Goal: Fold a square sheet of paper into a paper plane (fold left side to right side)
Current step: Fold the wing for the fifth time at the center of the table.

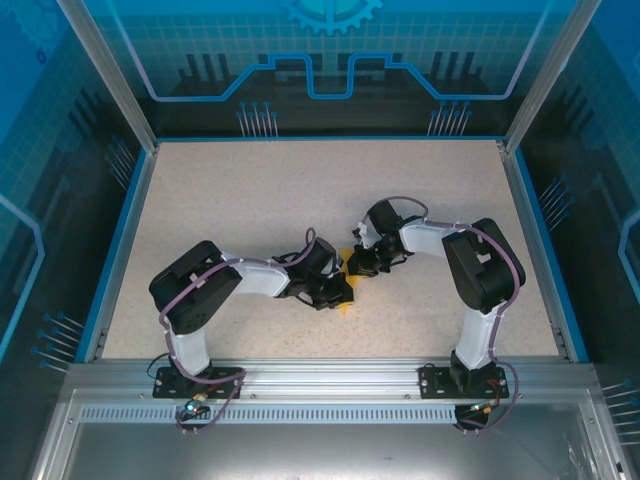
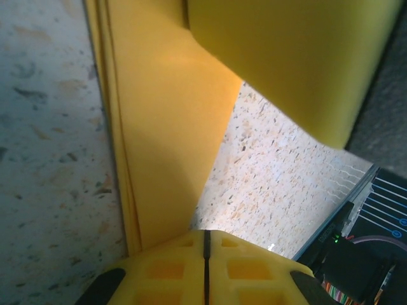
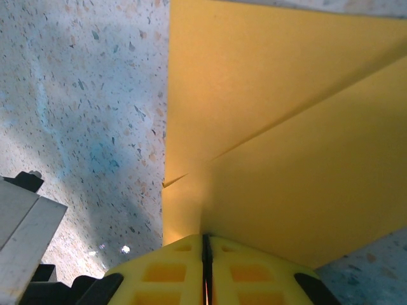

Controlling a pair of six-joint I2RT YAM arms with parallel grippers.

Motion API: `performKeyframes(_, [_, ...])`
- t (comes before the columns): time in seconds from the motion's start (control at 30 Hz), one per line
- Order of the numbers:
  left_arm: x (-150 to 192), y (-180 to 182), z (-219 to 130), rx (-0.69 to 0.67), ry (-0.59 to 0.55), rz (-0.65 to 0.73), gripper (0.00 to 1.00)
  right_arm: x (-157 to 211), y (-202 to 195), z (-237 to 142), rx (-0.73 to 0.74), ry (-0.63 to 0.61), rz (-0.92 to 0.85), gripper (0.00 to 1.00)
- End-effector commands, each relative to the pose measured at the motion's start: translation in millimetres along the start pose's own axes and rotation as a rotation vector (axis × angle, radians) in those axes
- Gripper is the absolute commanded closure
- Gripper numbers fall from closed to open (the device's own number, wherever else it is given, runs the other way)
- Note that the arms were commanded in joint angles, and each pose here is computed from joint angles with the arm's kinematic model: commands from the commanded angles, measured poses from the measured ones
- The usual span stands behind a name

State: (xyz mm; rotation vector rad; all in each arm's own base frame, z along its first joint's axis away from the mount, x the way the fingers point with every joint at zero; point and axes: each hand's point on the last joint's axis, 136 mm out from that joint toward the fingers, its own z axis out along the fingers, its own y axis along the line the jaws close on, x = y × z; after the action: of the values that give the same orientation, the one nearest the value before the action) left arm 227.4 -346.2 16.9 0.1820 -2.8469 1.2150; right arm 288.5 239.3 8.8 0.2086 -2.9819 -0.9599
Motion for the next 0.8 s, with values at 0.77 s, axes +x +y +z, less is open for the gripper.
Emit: performKeyframes(0.77, [52.5, 39.5, -31.3, -0.039, 0.045, -0.031, 0.94, 10.5, -32.4, 16.1, 0.012, 0.028, 0.061, 0.90])
